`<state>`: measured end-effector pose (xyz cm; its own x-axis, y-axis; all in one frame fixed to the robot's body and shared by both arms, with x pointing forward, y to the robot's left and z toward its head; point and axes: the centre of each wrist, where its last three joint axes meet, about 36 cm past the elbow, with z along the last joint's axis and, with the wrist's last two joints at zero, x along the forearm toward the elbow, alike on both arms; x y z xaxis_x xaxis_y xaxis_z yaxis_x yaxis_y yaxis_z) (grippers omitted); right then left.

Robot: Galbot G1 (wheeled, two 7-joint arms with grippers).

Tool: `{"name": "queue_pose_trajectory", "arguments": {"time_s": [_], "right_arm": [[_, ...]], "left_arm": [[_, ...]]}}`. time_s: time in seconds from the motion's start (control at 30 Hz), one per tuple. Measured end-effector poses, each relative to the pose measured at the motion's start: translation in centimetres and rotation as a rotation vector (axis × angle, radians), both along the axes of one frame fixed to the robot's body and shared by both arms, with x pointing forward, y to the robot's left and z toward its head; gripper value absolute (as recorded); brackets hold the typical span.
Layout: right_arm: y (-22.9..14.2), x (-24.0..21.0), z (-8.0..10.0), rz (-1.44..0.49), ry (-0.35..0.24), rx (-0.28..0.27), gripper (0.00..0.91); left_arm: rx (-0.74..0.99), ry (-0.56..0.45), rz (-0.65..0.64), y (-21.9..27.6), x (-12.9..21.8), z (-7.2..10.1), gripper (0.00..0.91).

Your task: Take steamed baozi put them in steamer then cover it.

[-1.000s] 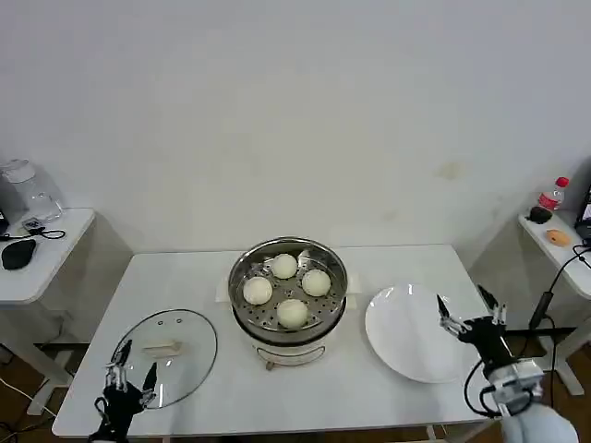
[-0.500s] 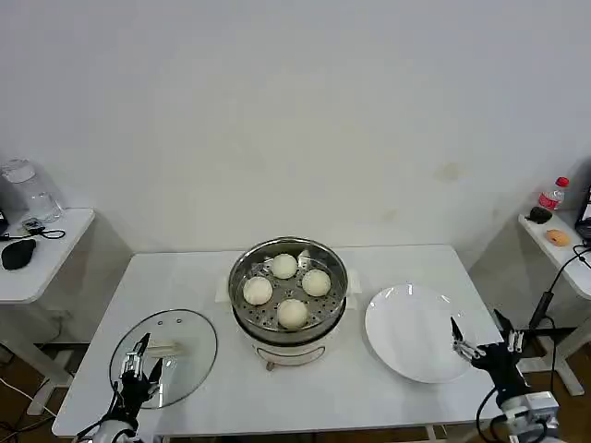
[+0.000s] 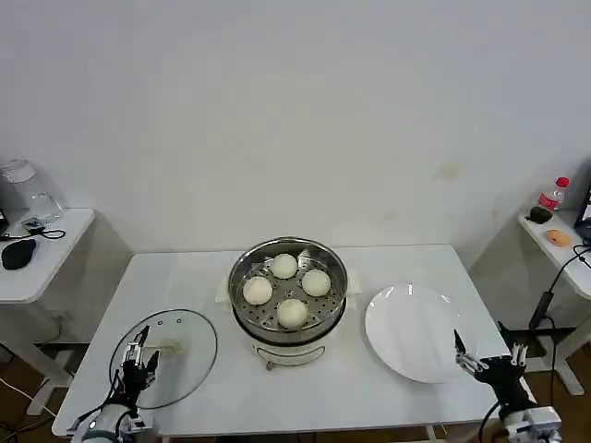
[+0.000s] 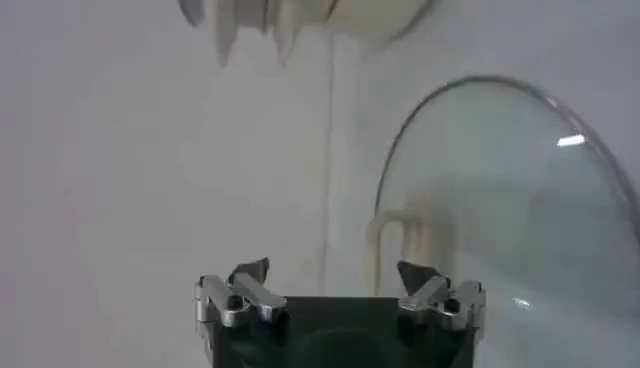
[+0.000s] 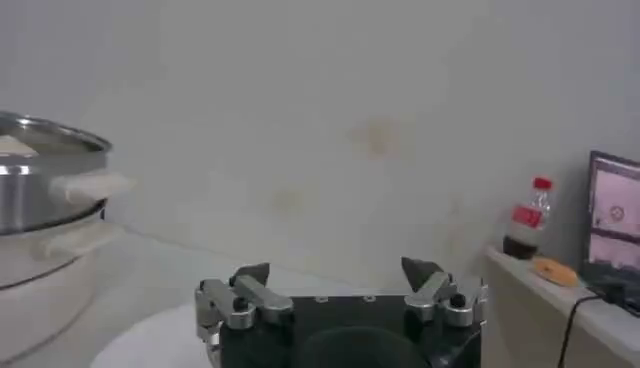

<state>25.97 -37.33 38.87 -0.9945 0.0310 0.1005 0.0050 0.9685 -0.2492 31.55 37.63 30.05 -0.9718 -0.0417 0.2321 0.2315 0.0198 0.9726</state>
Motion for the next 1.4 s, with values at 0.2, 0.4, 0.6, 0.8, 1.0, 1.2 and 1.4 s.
{"name": "queue_pose_trajectory", "arguments": {"time_s": [0.2, 0.4, 0.6, 0.8, 1.0, 1.2, 1.4], "right_arm": [[0.2, -0.5, -0.4, -0.002, 0.007, -0.002, 0.907], [0.5, -0.9, -0.7, -0.005, 0.016, -0.002, 0.907], [0.6, -1.1, -0.8, -0.005, 0.021, -0.006, 0.907], [0.7, -1.2, -0.9, -0.004, 0.023, -0.006, 0.907], [0.9, -1.2, -0.9, 0.0, 0.024, -0.006, 0.907], [0.8, -1.2, -0.9, 0.002, 0.023, -0.009, 0.907], [1.0, -1.0, -0.9, 0.01, 0.02, -0.012, 0.907]], "left_arm": [[0.009, -0.008, 0.01, 0.7, 1.6, 0.0, 0.907], [0.013, -0.014, 0.01, 0.8, 3.0, -0.1, 0.907], [0.009, -0.019, 0.012, 0.6, 4.2, -0.4, 0.333], [0.003, -0.017, 0.018, 0.6, 4.6, -0.9, 0.0], [-0.004, -0.018, 0.015, 0.2, 4.6, -1.3, 0.0], [-0.006, -0.034, 0.012, 0.2, 4.3, -1.3, 0.0], [-0.014, -0.068, 0.009, 0.2, 3.6, -0.8, 0.0]]}}
